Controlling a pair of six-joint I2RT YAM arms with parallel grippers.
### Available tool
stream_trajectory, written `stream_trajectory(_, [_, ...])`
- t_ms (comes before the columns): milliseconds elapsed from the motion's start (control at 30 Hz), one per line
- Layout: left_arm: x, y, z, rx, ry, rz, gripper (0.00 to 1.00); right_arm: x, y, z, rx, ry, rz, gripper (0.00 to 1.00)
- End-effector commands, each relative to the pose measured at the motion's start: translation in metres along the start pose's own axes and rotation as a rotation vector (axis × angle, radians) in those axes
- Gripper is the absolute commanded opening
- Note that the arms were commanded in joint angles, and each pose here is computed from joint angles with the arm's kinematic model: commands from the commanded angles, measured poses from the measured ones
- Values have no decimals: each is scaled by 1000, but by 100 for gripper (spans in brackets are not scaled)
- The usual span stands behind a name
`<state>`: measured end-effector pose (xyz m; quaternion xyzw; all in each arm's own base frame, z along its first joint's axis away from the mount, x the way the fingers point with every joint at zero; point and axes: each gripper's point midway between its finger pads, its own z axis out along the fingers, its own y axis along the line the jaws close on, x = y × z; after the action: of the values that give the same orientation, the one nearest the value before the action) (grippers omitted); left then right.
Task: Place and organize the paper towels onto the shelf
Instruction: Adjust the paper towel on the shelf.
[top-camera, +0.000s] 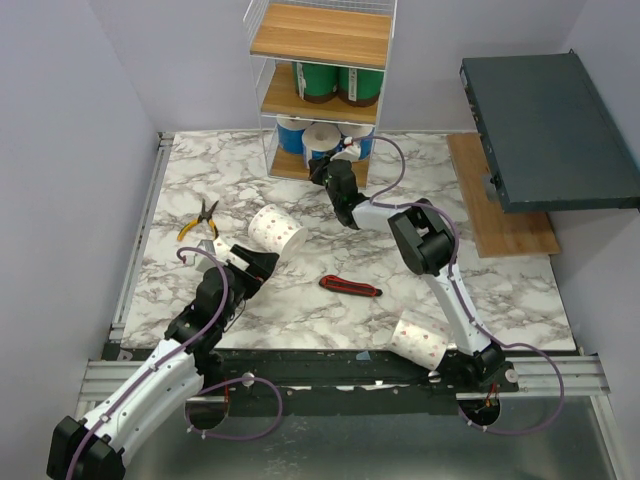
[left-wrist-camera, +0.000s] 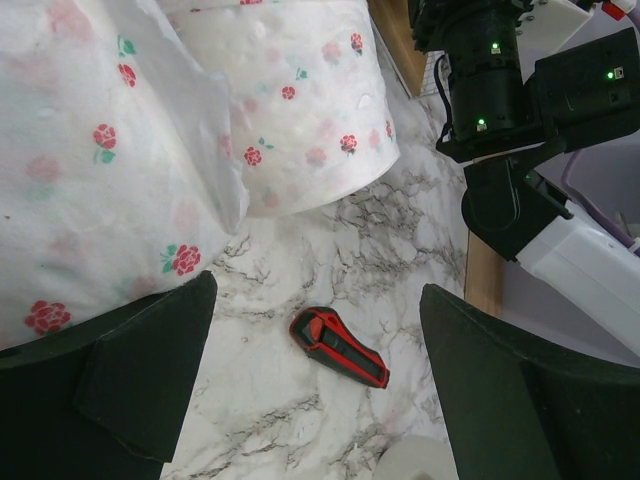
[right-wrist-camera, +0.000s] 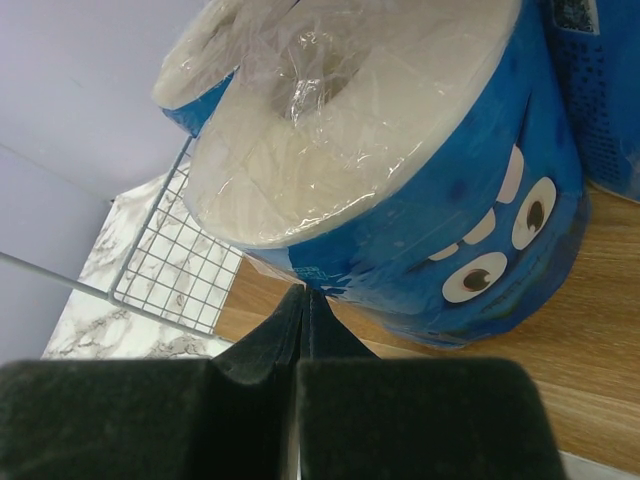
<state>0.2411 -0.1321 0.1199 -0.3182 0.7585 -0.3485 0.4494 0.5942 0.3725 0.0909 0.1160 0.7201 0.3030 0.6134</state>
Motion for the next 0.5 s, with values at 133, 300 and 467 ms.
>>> stream_trajectory(133, [2,27,1,-99,-2,35,94,-12,-26,4,37,-24,-23,1])
stream_trajectory(300, [1,25,-1,-90,-3,33,94,-23,-7,-12,-55,-16,-44,10])
stream_trajectory(467, [-2,23,-5,-78,-13,24,94,-34,17,-34,-140,-5,-62,30])
